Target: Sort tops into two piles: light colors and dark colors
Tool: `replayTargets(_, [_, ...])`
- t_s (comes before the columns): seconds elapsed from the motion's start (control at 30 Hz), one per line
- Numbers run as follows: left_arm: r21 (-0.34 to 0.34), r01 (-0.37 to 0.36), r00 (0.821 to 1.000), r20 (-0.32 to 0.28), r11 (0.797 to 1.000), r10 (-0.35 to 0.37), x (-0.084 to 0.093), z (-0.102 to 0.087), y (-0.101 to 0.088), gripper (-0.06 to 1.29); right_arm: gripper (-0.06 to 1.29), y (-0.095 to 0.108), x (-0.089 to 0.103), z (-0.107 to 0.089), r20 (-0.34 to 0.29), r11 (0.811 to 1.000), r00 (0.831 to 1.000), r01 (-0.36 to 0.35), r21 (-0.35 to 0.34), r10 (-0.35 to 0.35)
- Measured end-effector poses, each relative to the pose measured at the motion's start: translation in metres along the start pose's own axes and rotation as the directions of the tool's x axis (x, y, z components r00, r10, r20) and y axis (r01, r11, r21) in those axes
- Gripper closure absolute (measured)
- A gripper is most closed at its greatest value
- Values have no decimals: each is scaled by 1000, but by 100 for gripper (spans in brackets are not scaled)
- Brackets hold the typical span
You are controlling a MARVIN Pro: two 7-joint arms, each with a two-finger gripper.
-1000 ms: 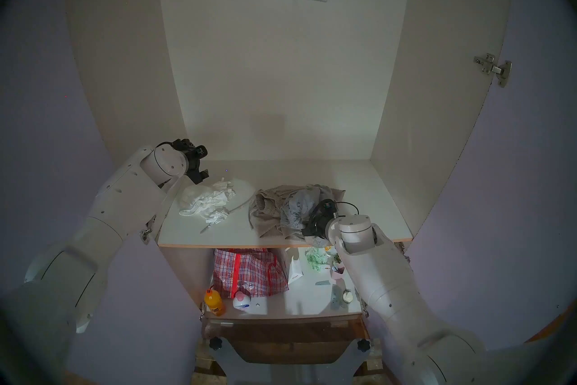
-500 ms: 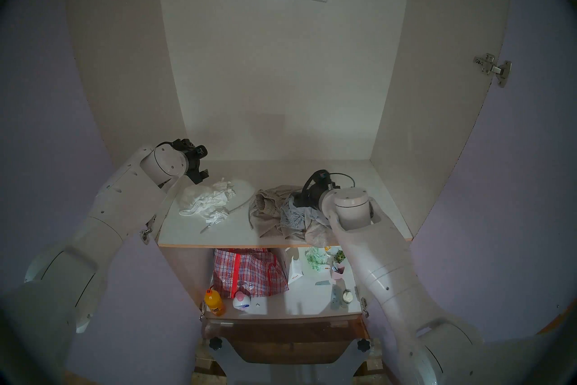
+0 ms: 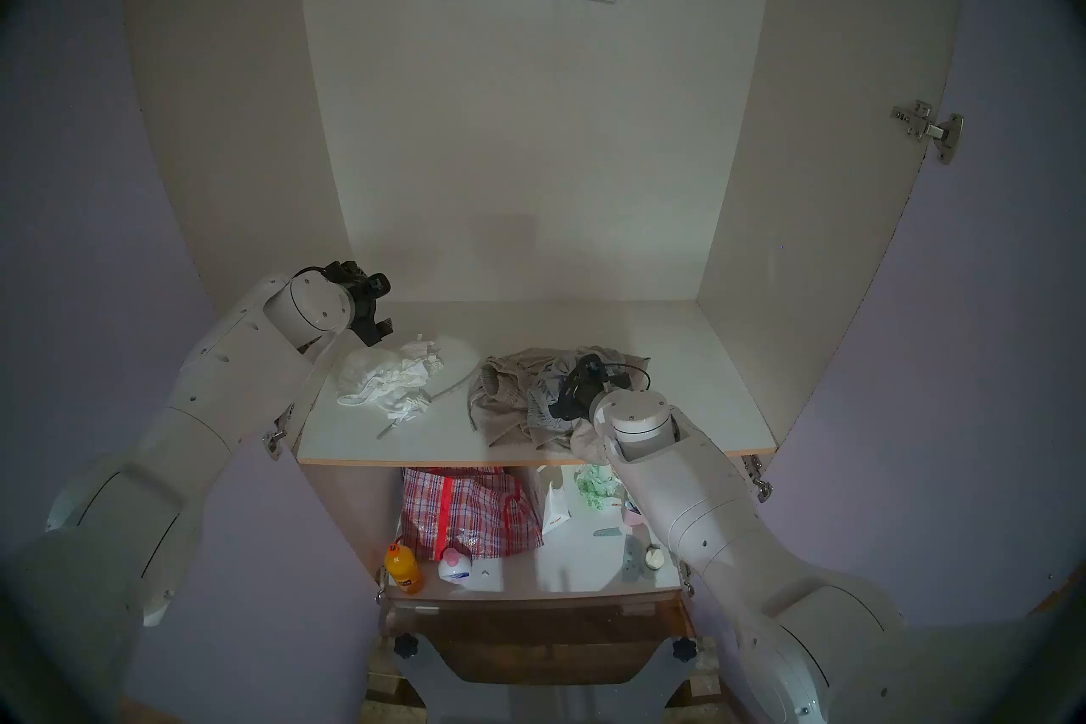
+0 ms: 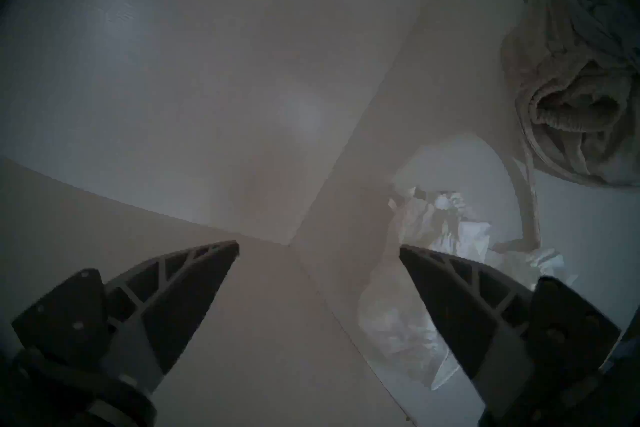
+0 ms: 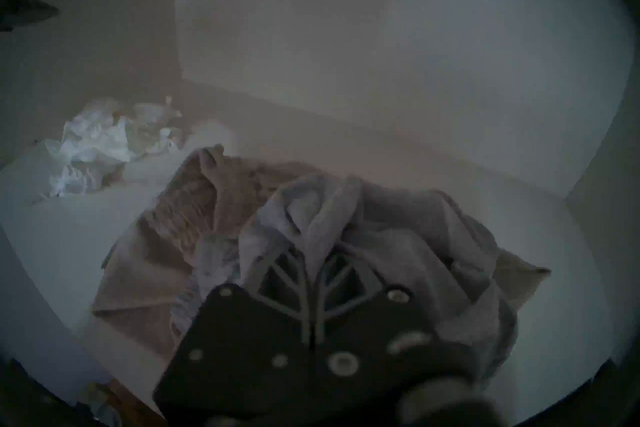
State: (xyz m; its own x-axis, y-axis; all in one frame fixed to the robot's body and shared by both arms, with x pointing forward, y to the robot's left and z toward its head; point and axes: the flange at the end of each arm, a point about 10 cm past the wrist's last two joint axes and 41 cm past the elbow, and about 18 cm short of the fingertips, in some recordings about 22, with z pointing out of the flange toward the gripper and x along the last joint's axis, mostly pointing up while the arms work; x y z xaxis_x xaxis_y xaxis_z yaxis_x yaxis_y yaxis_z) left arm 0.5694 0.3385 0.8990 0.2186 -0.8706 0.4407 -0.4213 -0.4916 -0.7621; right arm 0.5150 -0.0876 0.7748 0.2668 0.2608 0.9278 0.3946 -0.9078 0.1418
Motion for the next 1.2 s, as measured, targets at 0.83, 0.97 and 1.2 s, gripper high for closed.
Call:
replayTargets(0.83, [0,0,1000,0,1000,0,0,0,0,-2,125,42,99,-34,-208,987,977,-70,-142,40])
replayTargets(0.97, [0,0,1000,0,1000,0,0,0,0,-2,125,68,132,-30,-254,966,967,-99,-238,37])
replayTargets(1.2, [0,0,1000,0,1000,0,0,0,0,-2,125,103,163,-16,-277,929,960,-126,-348,27])
